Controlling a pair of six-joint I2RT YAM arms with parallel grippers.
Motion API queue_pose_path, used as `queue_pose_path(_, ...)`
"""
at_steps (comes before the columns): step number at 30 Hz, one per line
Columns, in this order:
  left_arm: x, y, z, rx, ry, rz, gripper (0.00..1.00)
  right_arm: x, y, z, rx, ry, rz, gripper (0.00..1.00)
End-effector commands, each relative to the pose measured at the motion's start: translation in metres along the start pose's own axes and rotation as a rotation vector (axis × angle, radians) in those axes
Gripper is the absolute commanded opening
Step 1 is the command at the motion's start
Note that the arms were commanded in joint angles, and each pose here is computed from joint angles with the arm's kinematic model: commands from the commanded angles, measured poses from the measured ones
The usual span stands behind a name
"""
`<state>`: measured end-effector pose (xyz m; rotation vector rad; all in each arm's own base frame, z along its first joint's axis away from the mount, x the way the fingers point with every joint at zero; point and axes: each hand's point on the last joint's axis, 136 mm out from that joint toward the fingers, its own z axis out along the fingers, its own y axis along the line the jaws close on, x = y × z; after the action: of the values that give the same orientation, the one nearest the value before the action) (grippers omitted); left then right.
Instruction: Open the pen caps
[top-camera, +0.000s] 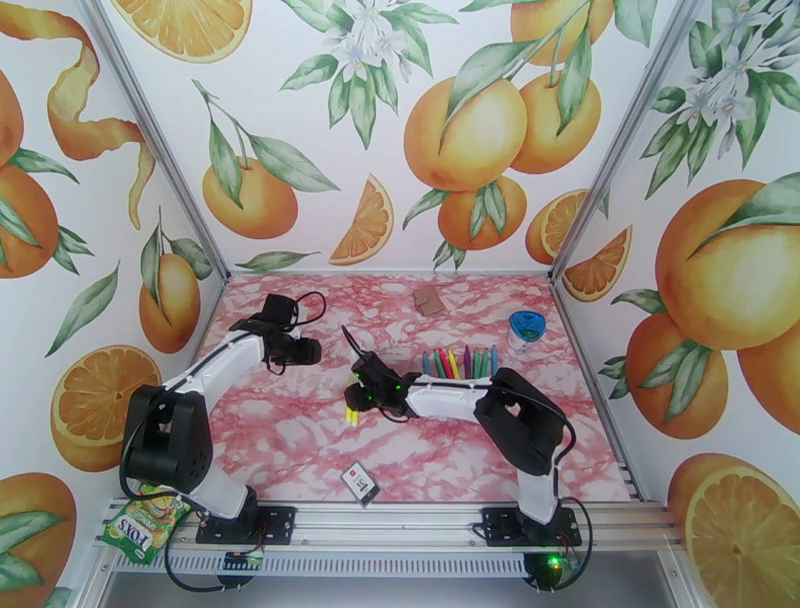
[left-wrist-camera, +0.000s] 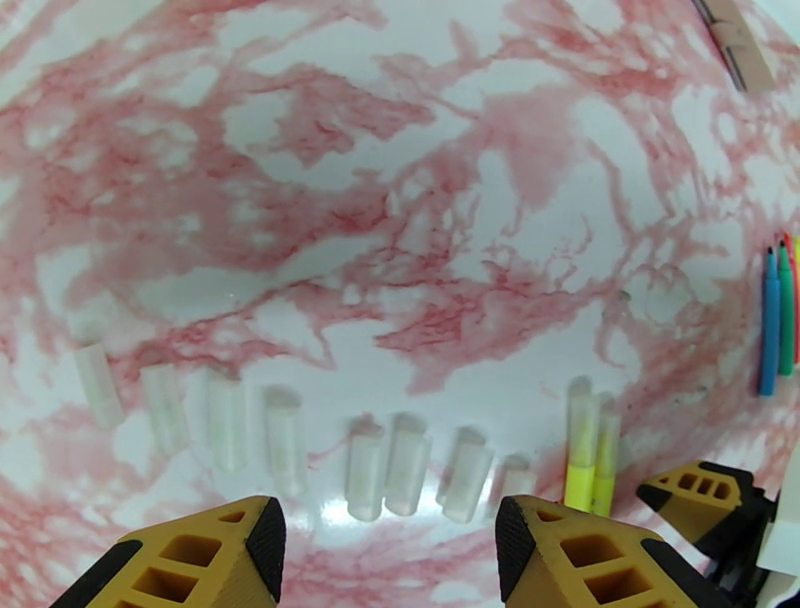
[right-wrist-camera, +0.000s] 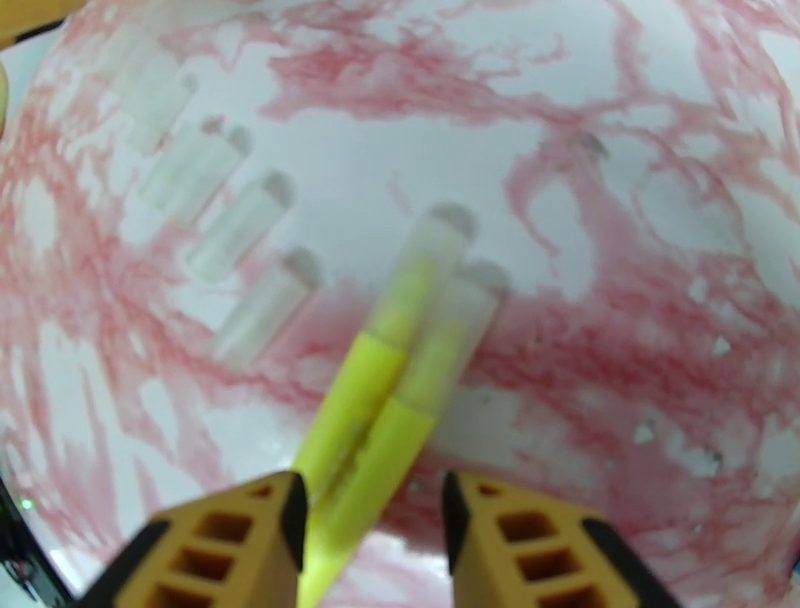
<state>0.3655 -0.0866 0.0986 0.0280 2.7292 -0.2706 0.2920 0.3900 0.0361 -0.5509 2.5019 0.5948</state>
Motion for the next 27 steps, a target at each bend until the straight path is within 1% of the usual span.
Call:
queue_pose_path(1, -0.006, -0.002, -0.009, 0.018, -0.042, -0.001, 0.6, 0.002, 0.002, 0.005, 0.01, 0.02, 0.008, 0.43)
queue_pose_path(9, -0.005, -0.001, -0.01, 0.013, -0.045, -0.001, 0.6, 0.009, -0.013, 0.007, 0.093, 0.048, 0.001, 0.41)
queue_pose_path(17, -0.005, -0.001, -0.009, 0.017, -0.044, -0.007, 0.6, 0.016, -0.03, 0.001, 0.189, 0.076, -0.015, 0.38)
queue_pose_path(27, -0.006, -0.003, -0.009, 0.027, -0.048, -0.009, 0.6, 0.023, -0.04, -0.011, 0.247, 0.111, -0.037, 0.36)
